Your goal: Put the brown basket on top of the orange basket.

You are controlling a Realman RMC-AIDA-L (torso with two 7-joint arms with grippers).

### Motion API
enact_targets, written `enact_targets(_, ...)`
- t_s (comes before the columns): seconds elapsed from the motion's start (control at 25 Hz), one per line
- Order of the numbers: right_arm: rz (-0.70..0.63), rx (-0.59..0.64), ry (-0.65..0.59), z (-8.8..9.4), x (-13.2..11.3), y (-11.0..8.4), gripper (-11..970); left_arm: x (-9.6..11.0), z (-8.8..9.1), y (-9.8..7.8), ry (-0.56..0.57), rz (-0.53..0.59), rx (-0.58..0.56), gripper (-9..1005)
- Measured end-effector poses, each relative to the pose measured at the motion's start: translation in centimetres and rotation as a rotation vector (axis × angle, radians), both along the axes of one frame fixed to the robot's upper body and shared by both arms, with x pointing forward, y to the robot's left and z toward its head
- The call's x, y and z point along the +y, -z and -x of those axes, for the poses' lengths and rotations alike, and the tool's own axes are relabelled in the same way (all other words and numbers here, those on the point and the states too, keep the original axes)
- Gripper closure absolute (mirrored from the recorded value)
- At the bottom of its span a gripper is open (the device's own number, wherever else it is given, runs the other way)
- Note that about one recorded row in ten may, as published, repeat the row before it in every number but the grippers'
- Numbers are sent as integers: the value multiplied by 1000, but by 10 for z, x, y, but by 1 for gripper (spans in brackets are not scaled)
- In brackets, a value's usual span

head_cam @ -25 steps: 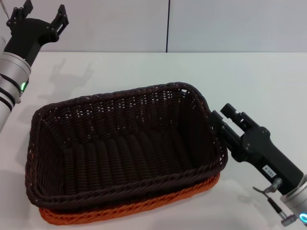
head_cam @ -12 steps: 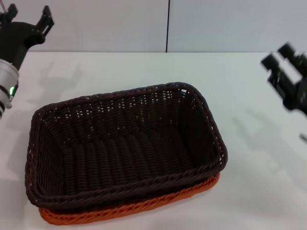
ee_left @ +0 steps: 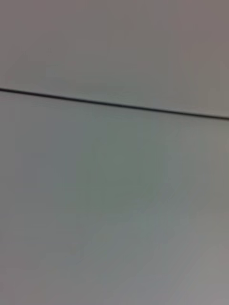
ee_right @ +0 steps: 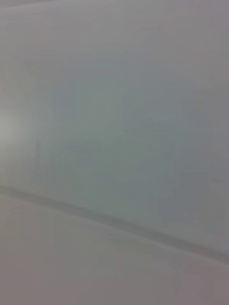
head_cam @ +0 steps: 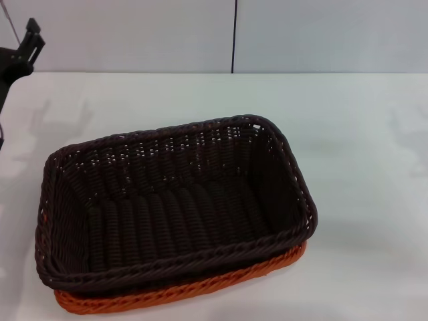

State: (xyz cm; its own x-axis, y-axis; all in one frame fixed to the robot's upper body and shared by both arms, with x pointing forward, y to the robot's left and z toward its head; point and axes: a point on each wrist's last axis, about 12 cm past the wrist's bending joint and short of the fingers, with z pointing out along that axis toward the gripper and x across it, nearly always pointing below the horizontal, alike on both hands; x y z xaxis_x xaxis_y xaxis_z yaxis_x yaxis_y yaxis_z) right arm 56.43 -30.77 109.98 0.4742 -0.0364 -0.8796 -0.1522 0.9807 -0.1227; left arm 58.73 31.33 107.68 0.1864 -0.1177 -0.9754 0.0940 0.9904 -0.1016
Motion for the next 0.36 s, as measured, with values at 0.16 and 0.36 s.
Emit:
enact_targets(0.16,-26,29,105,-1,-13,4,402,5,7,3,-7,23,-3,154)
enact_targets(0.36,-34,99,144,-4,-18,11,402,6,7,2,-6,25,-10,154)
